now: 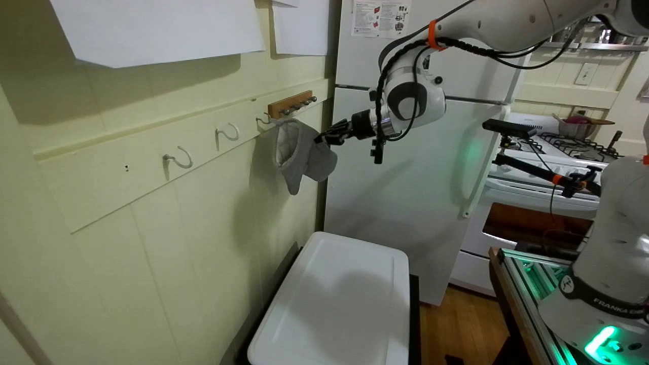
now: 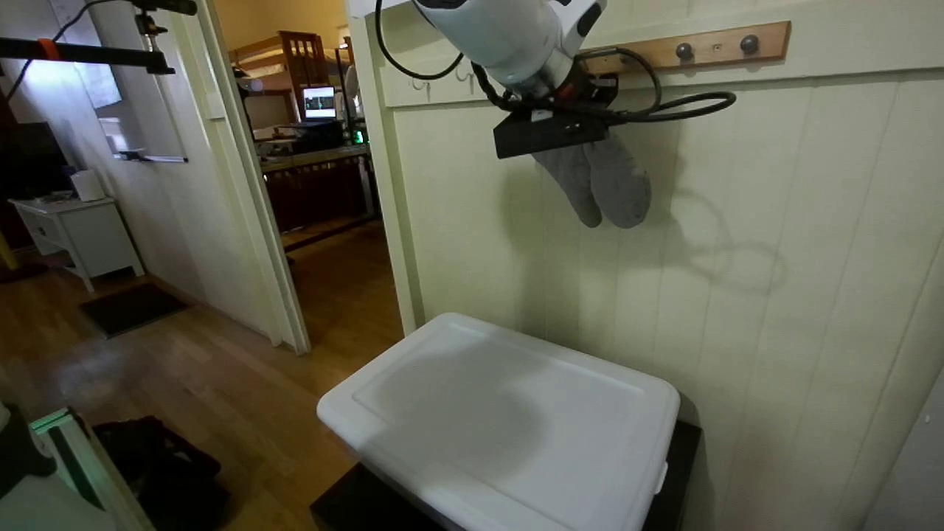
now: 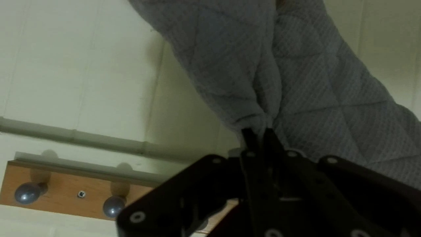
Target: Remove the oven mitten from the hook
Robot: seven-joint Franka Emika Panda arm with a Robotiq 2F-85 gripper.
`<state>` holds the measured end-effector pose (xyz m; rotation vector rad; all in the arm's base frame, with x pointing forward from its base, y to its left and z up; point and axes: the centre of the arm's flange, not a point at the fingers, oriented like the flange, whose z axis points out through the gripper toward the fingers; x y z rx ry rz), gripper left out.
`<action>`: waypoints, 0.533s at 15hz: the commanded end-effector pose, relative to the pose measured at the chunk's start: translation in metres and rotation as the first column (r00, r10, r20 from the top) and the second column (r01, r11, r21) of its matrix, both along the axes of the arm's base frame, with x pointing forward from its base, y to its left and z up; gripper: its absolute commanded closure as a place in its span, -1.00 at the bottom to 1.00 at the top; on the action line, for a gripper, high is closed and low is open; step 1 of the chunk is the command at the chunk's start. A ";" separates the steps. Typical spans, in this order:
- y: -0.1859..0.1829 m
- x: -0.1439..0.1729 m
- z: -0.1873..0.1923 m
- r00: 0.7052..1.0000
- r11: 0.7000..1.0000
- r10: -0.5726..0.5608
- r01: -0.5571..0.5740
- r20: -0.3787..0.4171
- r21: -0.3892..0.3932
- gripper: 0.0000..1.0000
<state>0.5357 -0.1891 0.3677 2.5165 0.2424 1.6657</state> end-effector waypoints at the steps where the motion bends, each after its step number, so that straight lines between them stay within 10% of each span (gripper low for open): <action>1: -0.015 0.001 -0.016 0.997 0.996 -0.078 0.077 0.013 0.035 0.95; 8: -0.029 -0.016 0.005 0.992 0.992 -0.112 0.108 0.057 0.061 0.95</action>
